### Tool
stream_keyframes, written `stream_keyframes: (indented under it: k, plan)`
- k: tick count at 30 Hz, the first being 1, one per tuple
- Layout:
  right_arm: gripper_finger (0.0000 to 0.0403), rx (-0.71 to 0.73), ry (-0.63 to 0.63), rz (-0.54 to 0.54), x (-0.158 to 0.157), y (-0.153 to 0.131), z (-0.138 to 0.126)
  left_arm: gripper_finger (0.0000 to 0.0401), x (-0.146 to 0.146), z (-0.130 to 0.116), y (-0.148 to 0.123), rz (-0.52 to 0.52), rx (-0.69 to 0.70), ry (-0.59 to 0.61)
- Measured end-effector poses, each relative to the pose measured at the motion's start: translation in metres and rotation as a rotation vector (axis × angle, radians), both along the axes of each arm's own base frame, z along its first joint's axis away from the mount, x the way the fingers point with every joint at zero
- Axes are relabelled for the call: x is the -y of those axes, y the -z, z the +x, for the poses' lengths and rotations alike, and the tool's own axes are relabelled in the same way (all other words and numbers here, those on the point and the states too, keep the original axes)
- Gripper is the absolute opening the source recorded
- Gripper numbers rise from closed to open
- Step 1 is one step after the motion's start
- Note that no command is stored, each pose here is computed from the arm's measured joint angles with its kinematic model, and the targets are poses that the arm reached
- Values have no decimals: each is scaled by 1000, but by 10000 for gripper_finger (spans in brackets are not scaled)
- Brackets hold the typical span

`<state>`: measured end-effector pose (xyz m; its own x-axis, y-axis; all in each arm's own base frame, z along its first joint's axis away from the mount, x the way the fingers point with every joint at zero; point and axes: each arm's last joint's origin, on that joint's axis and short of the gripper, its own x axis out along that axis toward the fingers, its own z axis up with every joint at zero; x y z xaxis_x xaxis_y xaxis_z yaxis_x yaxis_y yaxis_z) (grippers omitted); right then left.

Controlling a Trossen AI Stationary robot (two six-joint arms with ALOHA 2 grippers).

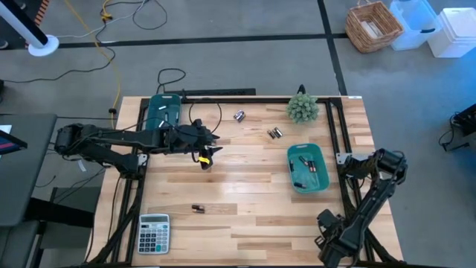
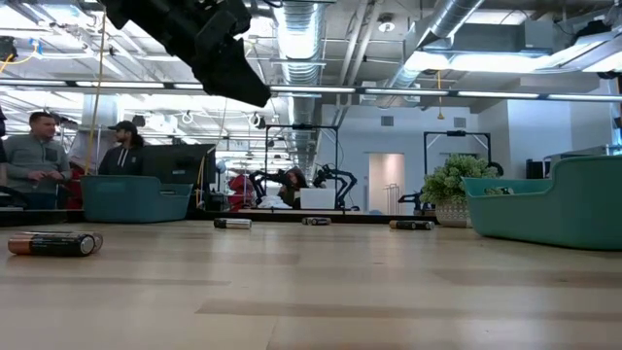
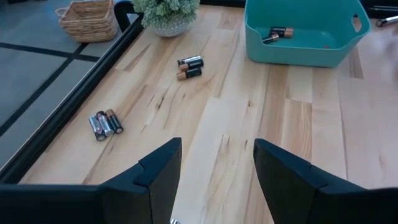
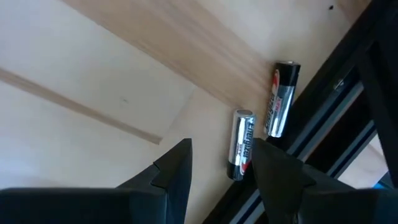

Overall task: Sort batteries
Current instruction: Put the black-silver battery into the blue bin

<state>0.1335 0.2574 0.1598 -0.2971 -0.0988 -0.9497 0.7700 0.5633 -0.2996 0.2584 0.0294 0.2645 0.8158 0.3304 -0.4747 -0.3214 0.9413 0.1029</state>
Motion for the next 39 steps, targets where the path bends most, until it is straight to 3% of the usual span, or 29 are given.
stream_keyframes:
  k: [13, 24, 39]
  plan:
    - [181, -6, -36, -30, -2, 2, -10, 194, 0, 0, 0, 11, -3, 6]
    - [184, -145, -324, 81, 9, 0, 0, 194, 0, 0, 0, -3, -1, -2]
    - [225, -147, -536, 191, 10, 1, 7, 194, 0, 0, 0, -22, 6, -26]
